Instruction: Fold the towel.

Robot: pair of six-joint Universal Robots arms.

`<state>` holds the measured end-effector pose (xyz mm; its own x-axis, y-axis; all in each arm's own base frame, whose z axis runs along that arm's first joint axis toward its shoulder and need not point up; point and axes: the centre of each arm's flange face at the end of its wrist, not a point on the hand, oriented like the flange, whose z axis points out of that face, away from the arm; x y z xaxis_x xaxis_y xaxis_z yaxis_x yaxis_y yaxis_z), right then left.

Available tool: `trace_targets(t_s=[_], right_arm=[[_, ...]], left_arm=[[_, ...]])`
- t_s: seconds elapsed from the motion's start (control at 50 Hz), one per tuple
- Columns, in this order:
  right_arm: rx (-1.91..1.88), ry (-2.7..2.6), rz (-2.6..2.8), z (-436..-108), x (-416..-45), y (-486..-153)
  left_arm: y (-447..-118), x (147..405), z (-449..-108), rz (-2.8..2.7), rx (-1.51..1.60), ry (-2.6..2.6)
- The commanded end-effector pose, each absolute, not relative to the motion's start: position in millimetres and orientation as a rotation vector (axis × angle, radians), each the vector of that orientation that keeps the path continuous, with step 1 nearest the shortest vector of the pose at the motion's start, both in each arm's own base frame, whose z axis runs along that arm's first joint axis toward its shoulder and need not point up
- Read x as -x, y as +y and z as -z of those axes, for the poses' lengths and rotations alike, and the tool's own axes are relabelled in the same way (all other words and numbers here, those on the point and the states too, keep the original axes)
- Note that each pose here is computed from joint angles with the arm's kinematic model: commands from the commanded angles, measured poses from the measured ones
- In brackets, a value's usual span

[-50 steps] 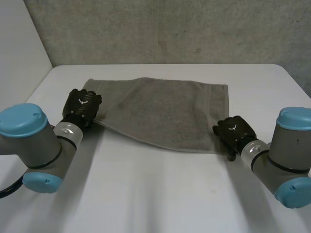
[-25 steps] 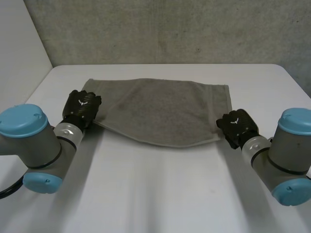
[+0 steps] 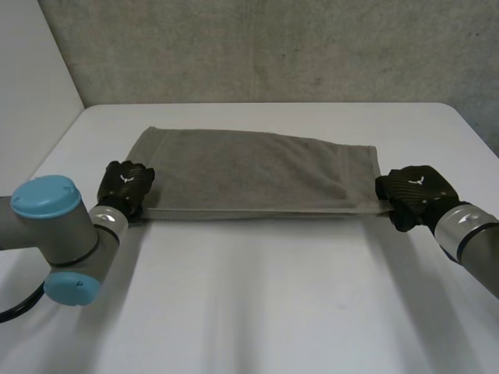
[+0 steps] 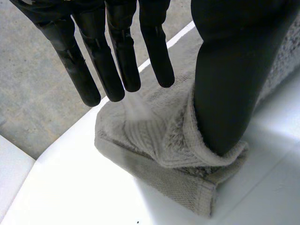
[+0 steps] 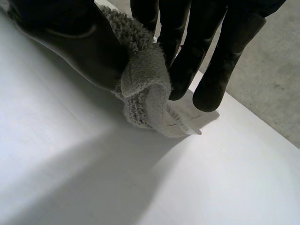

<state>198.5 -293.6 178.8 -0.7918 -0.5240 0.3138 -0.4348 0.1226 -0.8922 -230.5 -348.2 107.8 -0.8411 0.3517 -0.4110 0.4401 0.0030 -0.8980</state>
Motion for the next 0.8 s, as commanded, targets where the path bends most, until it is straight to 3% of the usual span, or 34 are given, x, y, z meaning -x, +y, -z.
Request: trace_targets(t_s=[0.02, 0.44, 0.8], right_arm=[[0.931, 2.301, 1.816, -185.8, -187.3, -300.6], [0.847, 2.317, 1.868, -195.4, -171.4, -309.0], [0.845, 2.315, 1.860, -194.1, -172.8, -308.2]], left_arm=[[-346.2, 232.2, -107.1, 2.008, -0.872, 2.208], [-364.3, 211.6, -139.7, 2.118, -0.635, 2.267], [-357.2, 213.4, -120.0, 1.987, -0.707, 2.409]])
